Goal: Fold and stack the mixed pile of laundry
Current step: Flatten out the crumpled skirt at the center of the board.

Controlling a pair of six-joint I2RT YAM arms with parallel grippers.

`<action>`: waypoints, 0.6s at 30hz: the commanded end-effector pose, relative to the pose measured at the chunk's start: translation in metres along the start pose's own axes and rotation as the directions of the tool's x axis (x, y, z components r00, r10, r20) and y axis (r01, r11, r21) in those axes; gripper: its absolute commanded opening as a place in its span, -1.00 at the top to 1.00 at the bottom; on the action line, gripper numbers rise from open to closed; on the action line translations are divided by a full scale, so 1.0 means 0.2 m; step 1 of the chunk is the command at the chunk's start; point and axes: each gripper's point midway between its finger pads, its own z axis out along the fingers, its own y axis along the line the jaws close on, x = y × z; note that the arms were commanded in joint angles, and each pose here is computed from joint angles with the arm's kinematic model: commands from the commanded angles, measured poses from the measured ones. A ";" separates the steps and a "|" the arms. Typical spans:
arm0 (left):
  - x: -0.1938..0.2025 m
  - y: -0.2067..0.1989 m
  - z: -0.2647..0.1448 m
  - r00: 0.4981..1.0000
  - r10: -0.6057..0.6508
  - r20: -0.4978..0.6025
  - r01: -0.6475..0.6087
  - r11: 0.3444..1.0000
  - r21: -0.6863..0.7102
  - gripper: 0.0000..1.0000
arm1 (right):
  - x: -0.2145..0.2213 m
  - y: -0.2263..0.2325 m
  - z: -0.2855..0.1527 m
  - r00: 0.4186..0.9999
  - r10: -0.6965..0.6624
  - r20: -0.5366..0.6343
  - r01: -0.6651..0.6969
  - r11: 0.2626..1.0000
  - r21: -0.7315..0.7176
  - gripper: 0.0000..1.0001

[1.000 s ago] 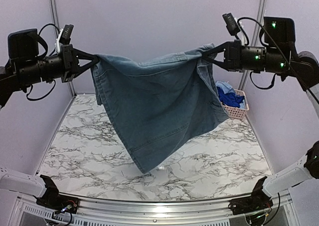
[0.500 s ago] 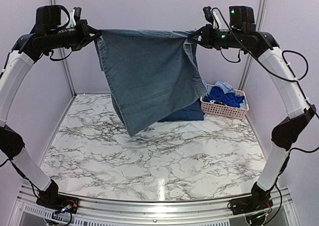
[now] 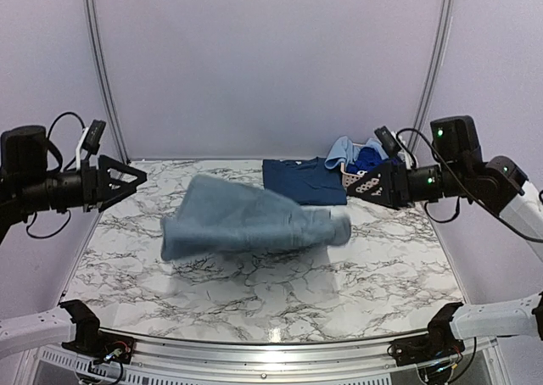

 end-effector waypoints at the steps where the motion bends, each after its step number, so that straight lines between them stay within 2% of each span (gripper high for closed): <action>1: 0.05 0.12 -0.06 0.994 -0.068 0.091 0.076 0.994 -0.082 -0.98 | 0.16 -0.21 -0.06 0.991 0.133 -0.015 -0.128 0.973 0.190 -0.97; 4: 0.09 0.27 0.04 0.994 -0.093 0.055 0.102 0.978 -0.183 -0.98 | 0.21 -0.33 0.00 0.984 0.162 -0.070 -0.137 0.953 0.271 -0.97; 6: 0.13 0.38 0.11 0.993 -0.117 0.032 0.122 0.959 -0.256 -0.98 | 0.21 -0.35 0.06 0.984 0.156 -0.089 -0.130 0.960 0.249 -0.94; 9: 0.19 0.50 0.21 0.992 -0.120 -0.033 0.103 0.941 -0.322 -0.98 | 0.24 -0.38 0.16 0.979 0.158 -0.125 -0.130 0.969 0.208 -0.77; 15: 0.37 0.69 0.39 0.974 -0.162 -0.156 0.089 0.915 -0.393 -0.98 | 0.44 -0.41 0.45 0.949 0.171 -0.266 -0.141 0.982 0.128 -0.33; 18: 0.55 0.82 0.46 0.945 -0.234 -0.227 0.109 0.883 -0.457 -0.98 | 0.57 -0.48 0.54 0.922 0.191 -0.336 -0.150 0.978 0.145 -0.27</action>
